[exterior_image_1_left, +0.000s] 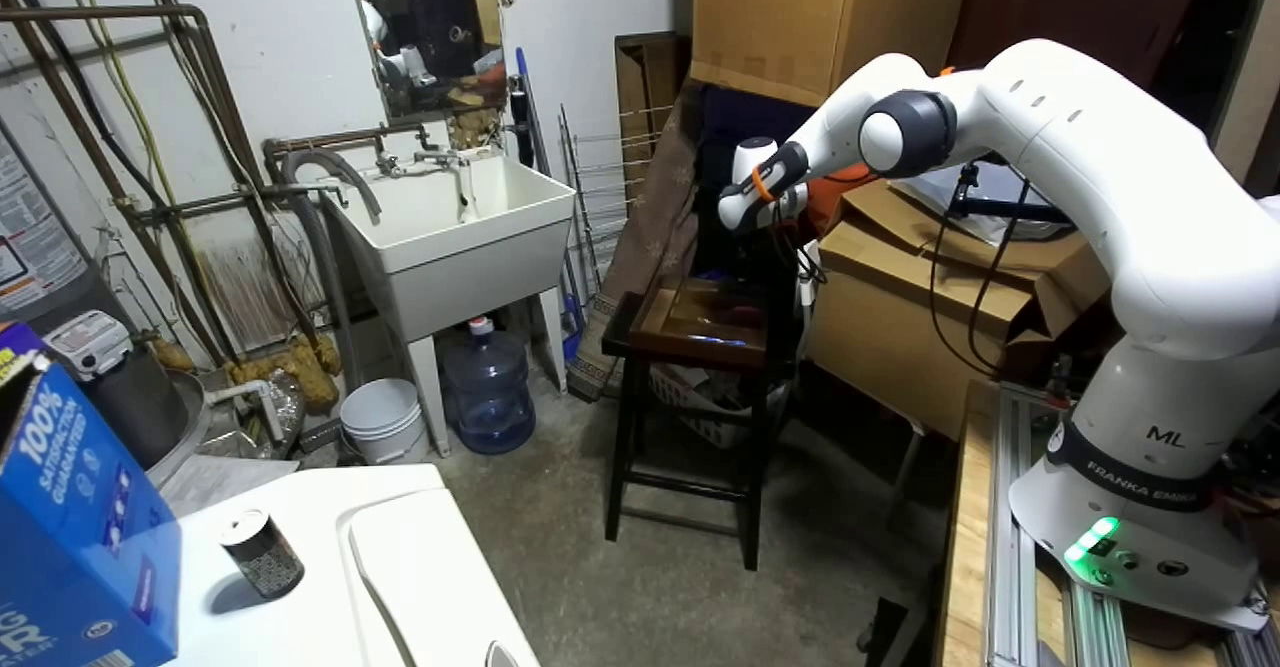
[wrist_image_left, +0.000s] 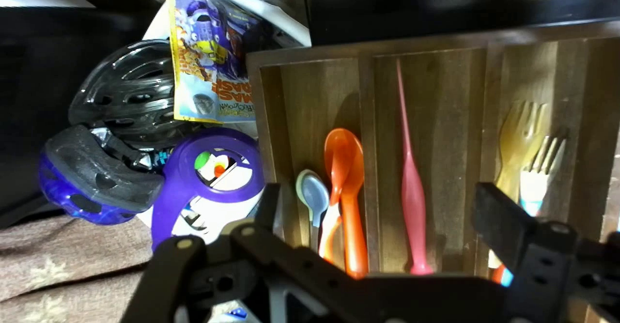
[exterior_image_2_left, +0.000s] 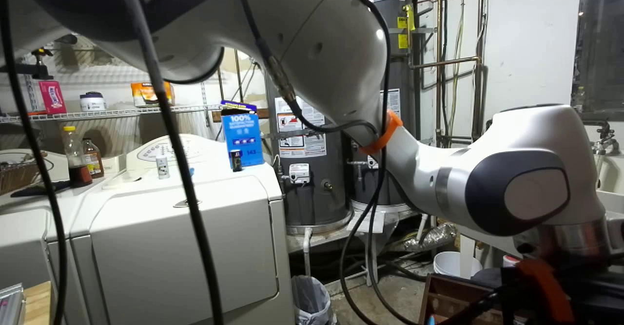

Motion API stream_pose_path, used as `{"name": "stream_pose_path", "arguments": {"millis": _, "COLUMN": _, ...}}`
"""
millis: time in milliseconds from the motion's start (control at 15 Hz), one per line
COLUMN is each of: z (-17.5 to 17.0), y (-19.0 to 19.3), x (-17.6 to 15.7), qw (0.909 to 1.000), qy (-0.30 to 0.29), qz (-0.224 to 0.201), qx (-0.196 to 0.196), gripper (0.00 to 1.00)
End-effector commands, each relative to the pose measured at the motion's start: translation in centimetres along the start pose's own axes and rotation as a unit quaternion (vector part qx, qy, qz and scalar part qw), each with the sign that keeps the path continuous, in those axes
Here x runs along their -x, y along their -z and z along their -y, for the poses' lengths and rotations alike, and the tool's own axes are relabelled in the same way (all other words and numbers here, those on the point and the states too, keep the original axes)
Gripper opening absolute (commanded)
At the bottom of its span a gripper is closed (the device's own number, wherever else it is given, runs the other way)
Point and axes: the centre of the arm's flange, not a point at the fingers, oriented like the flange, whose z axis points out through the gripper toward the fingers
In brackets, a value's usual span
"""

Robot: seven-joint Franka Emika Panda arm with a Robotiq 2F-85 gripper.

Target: Move the pink thing from the utensil organizer to the washing machine

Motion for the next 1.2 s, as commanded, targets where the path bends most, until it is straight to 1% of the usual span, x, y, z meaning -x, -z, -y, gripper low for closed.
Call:
{"name": "stream_pose_path", "arguments": {"millis": 0, "z": -2.1, "y": -2.1, "x": -1.2, "qw": 0.9990, "qy": -0.023, "qz": -0.036, "qx": 0.015, "gripper": 1.00}}
{"name": "stream_pose_path", "arguments": {"millis": 67, "z": -2.7, "y": -2.5, "x": -1.2, "qw": 0.9983, "qy": -0.031, "qz": -0.048, "qx": 0.009, "gripper": 1.00}}
{"name": "stream_pose_path", "arguments": {"millis": 200, "z": -4.0, "y": -3.1, "x": -0.6, "qw": 0.9947, "qy": -0.056, "qz": -0.085, "qx": -0.016, "gripper": 1.00}}
{"name": "stream_pose_path", "arguments": {"millis": 400, "z": -6.6, "y": -3.7, "x": -0.1, "qw": 0.9846, "qy": -0.076, "qz": -0.147, "qx": -0.055, "gripper": 1.00}}
{"name": "stream_pose_path", "arguments": {"millis": 467, "z": -3.6, "y": -1.9, "x": 1.2, "qw": 0.9915, "qy": -0.072, "qz": -0.103, "qx": -0.035, "gripper": 1.00}}
{"name": "stream_pose_path", "arguments": {"millis": 600, "z": -5.1, "y": -1.9, "x": 2.1, "qw": 0.9875, "qy": -0.083, "qz": -0.127, "qx": -0.043, "gripper": 1.00}}
{"name": "stream_pose_path", "arguments": {"millis": 733, "z": -5.5, "y": -2.2, "x": 2.4, "qw": 0.9864, "qy": -0.087, "qz": -0.132, "qx": -0.044, "gripper": 1.00}}
{"name": "stream_pose_path", "arguments": {"millis": 867, "z": -5.7, "y": -2.4, "x": 1.7, "qw": 0.9868, "qy": -0.072, "qz": -0.137, "qx": -0.048, "gripper": 1.00}}
{"name": "stream_pose_path", "arguments": {"millis": 1067, "z": -6.3, "y": -2.8, "x": 1.6, "qw": 0.9859, "qy": -0.063, "qz": -0.146, "qx": -0.051, "gripper": 1.00}}
{"name": "stream_pose_path", "arguments": {"millis": 1133, "z": -6.4, "y": -3.0, "x": 1.4, "qw": 0.9857, "qy": -0.059, "qz": -0.148, "qx": -0.055, "gripper": 0.97}}
